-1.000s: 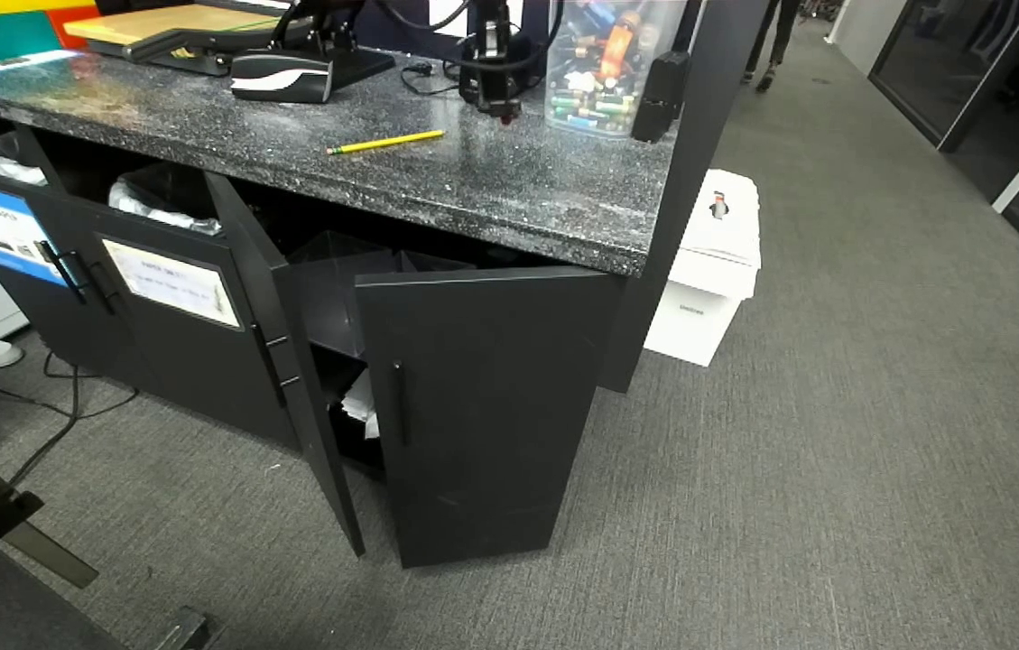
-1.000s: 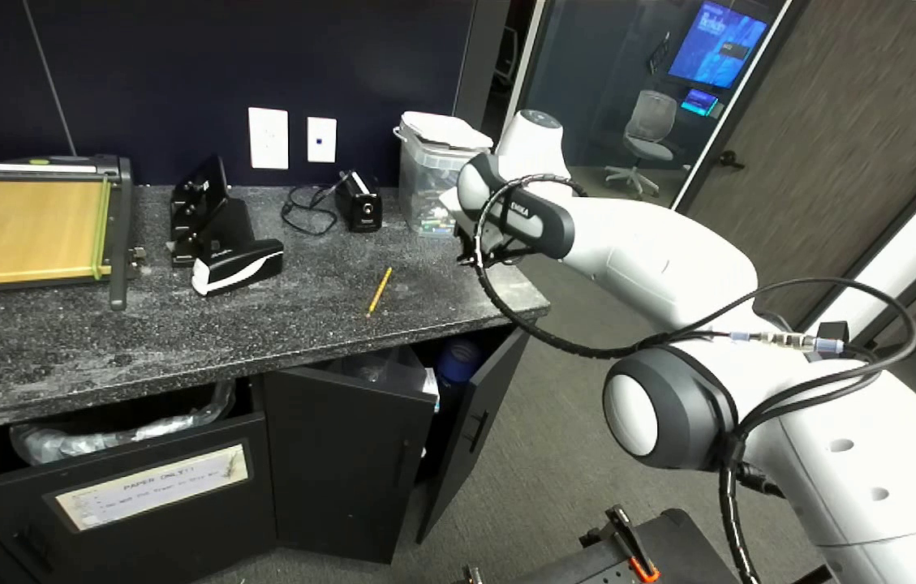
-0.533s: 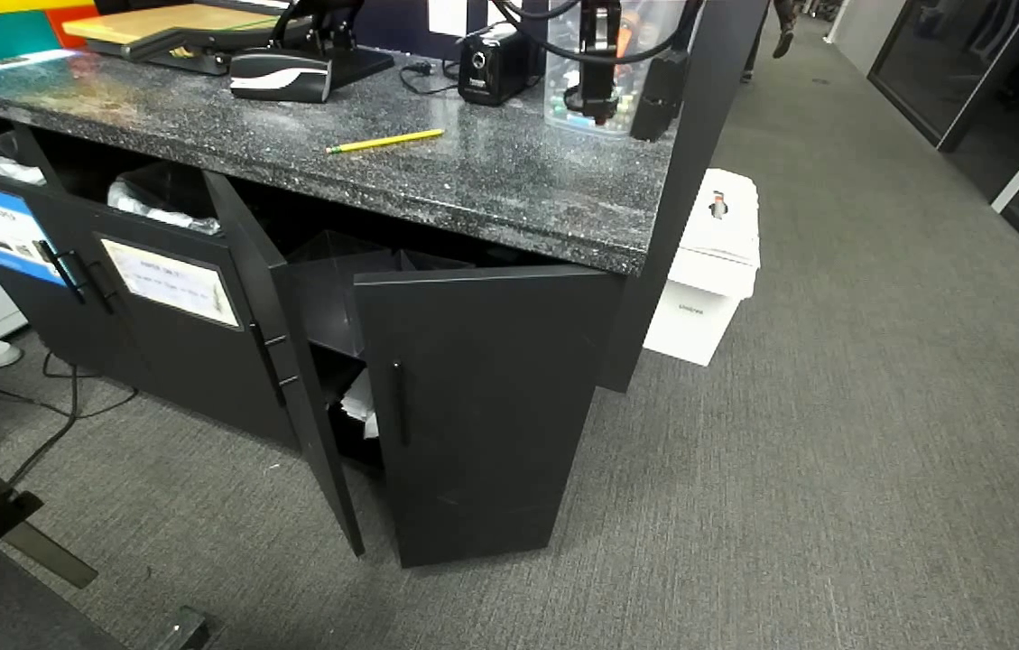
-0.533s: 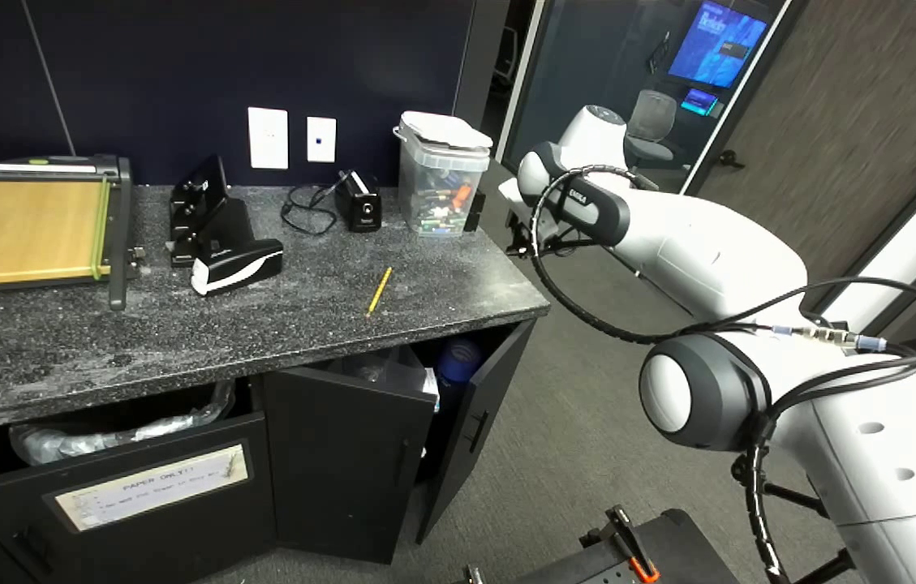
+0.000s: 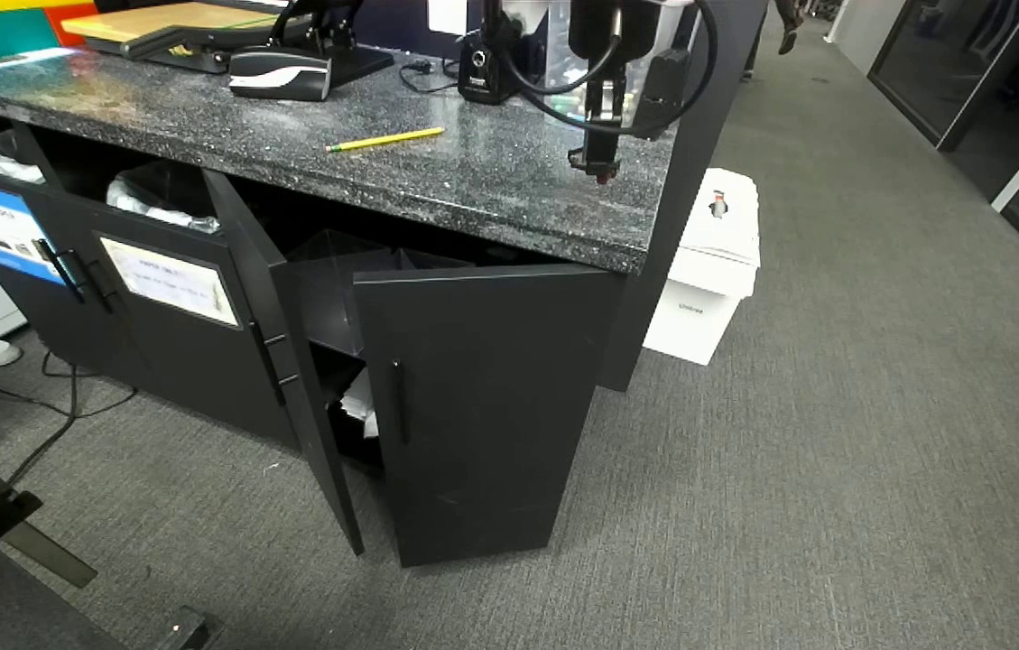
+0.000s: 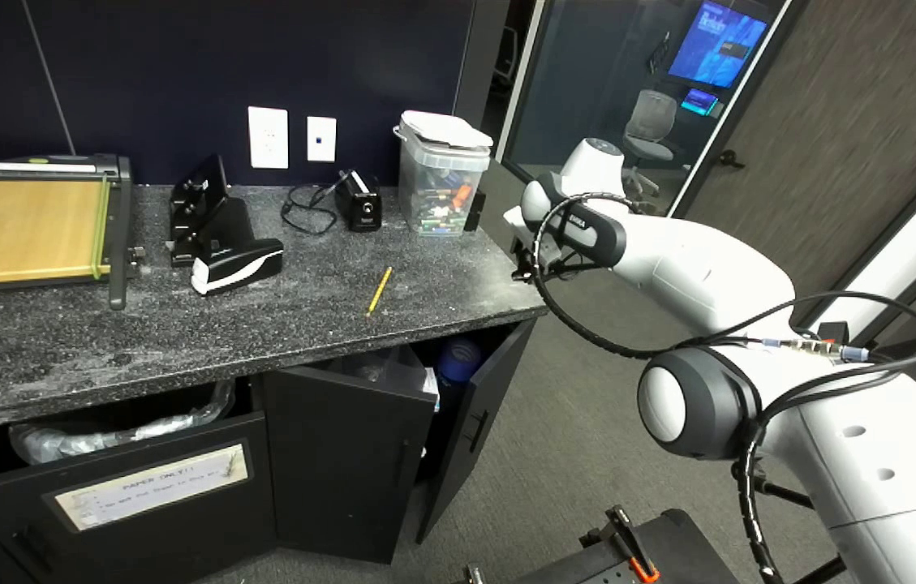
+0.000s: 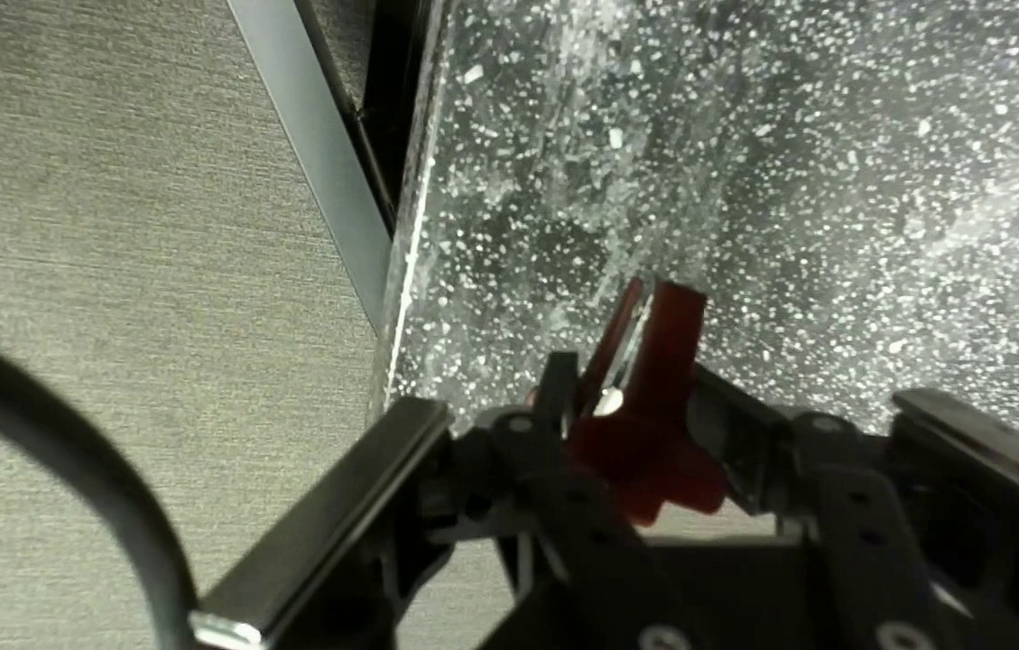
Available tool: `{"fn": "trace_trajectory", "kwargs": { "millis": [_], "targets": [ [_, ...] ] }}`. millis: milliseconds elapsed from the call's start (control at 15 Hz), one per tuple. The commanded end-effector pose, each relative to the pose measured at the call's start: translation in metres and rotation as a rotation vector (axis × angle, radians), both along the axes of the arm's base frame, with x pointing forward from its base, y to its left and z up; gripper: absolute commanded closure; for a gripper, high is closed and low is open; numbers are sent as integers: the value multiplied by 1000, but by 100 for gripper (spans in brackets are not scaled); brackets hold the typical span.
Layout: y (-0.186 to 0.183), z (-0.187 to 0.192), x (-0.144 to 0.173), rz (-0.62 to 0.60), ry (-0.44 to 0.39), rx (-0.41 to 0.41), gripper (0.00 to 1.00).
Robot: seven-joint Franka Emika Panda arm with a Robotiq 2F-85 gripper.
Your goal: Move the staple remover to the right
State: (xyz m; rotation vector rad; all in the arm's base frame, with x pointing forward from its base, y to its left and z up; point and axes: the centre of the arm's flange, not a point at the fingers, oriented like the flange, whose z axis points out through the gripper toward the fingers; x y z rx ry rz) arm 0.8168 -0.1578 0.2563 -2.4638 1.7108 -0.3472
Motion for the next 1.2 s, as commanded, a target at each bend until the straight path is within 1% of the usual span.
{"fn": "trace_trajectory", "kwargs": {
  "millis": [0,333,667,733,800,867,933,1067,1133],
  "targets": [
    [-18,-18,71,14,-2,-4,93],
    [-15,-41,70,42,10,-22,93],
    [-16,-49,70,47,1,-36,93],
    [-16,-48,71,42,7,-35,45],
    [-16,-48,71,42,14,-37,43],
    [-15,-45,71,63,17,-39,37],
    [-14,-43,71,86,18,-35,29],
    [-11,-34,71,155,24,-33,16],
    [-10,-28,71,193,52,-21,8]
  ]
}}
